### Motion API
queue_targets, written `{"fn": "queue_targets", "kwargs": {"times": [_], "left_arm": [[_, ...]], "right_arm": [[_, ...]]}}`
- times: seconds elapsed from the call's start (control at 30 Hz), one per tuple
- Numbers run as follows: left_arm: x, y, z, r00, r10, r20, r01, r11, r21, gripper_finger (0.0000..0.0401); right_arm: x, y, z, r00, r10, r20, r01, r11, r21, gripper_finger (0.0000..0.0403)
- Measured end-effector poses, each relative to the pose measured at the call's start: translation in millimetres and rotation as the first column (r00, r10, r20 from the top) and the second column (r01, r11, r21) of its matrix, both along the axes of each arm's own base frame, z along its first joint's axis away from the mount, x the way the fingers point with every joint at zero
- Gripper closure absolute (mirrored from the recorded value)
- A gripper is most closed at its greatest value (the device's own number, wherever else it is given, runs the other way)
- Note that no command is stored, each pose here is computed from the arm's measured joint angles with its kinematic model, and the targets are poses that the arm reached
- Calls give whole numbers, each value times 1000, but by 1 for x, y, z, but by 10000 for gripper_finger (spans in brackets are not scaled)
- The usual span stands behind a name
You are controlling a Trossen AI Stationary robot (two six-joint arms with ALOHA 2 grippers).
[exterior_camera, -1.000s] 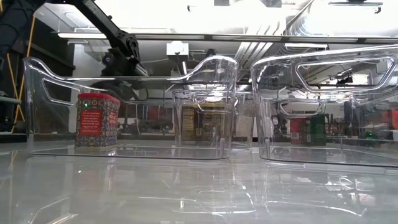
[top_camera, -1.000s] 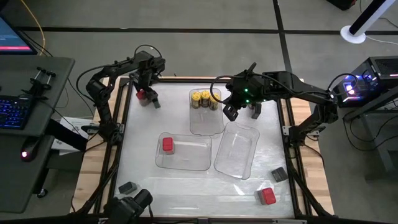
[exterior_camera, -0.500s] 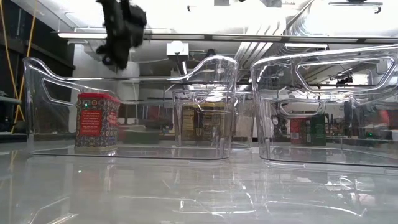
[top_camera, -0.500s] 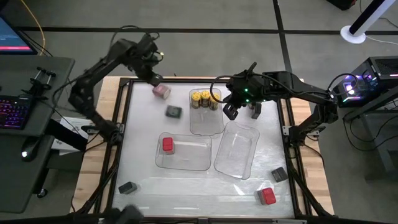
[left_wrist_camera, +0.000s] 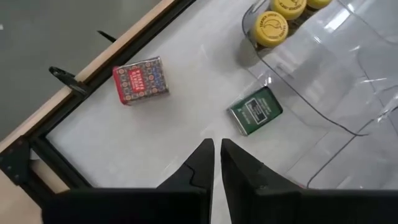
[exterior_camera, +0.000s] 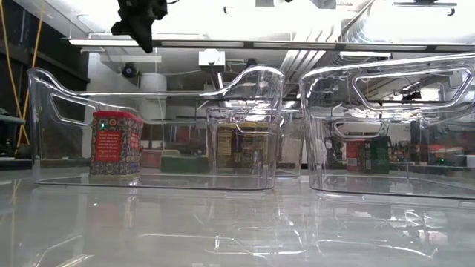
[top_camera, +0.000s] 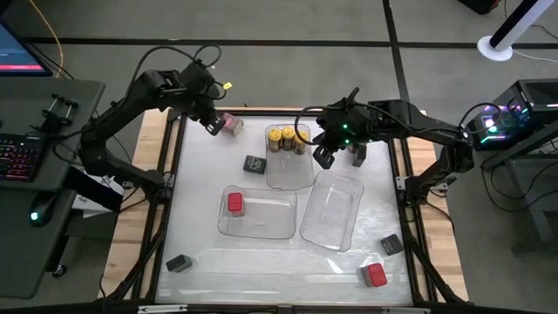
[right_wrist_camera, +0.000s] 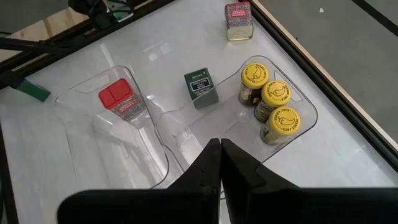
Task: Sort spices by type
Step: Put the top right red seasoning can into the left transparent bin
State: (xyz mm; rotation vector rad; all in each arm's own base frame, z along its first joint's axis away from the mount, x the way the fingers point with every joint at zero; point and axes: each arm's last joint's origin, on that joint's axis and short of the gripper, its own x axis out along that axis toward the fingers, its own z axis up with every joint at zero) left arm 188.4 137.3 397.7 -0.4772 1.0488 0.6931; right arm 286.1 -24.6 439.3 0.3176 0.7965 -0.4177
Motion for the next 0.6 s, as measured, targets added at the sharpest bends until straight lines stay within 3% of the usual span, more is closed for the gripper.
{"fn": "queue_targets", "kwargs": {"times": [0.23,0.6], "left_arm": [[13,9,-10,1000,2,-25,-3,1000,-11,382],[43,30,-39,992,-23,-122,18,999,-41,382]], "right_arm": [[-2,0,-2,999,1,-33,-1,1000,2,403],[-23,-2,-14,958,-117,-263,101,992,-74,403]]}}
